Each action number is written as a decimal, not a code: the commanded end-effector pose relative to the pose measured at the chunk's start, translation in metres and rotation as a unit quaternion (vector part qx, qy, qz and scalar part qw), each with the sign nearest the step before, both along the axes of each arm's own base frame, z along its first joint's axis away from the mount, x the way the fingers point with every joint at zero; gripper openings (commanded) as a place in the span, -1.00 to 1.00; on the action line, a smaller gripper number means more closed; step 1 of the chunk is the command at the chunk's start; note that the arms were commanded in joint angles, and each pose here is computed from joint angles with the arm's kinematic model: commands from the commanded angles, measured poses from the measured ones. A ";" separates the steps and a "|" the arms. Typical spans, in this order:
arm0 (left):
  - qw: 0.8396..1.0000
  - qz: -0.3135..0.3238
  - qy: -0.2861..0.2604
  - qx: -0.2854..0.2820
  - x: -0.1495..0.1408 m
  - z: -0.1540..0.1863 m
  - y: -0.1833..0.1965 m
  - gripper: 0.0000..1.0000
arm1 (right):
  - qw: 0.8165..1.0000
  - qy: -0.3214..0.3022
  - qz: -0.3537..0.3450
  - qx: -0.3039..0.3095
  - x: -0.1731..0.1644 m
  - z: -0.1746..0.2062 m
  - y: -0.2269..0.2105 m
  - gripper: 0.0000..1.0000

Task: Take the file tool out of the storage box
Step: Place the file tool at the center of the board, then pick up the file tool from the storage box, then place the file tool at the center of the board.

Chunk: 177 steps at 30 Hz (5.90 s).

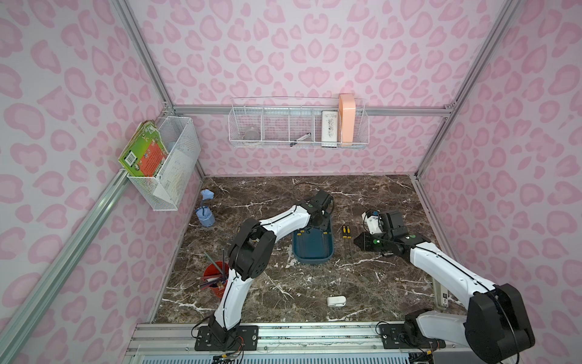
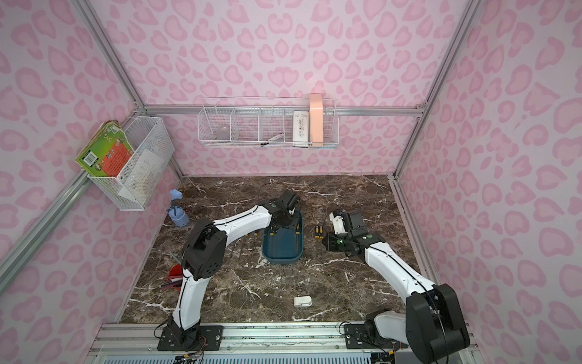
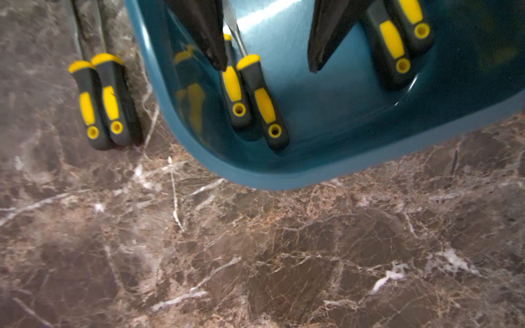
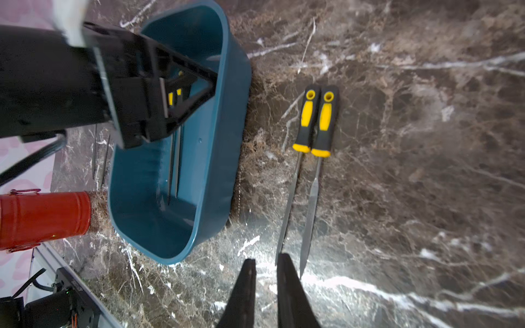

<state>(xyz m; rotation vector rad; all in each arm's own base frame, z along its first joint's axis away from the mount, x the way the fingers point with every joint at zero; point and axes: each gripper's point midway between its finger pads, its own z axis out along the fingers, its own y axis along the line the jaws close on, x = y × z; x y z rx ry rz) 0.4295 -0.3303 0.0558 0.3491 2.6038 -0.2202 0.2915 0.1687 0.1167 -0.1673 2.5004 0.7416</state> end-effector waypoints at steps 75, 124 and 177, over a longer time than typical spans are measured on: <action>0.999 0.022 -0.011 -0.024 0.005 0.002 0.005 -1.00 | 0.997 -0.051 0.035 0.055 0.000 0.012 0.017 -0.63; 0.895 -0.031 -0.314 -0.315 -0.130 0.256 0.060 -1.00 | 0.932 -0.190 0.212 0.224 -0.077 0.121 0.191 -0.83; 0.966 -0.099 -0.130 -0.201 -0.127 0.154 0.054 0.54 | 0.941 0.267 0.005 -0.207 -0.014 -0.102 -0.047 -1.00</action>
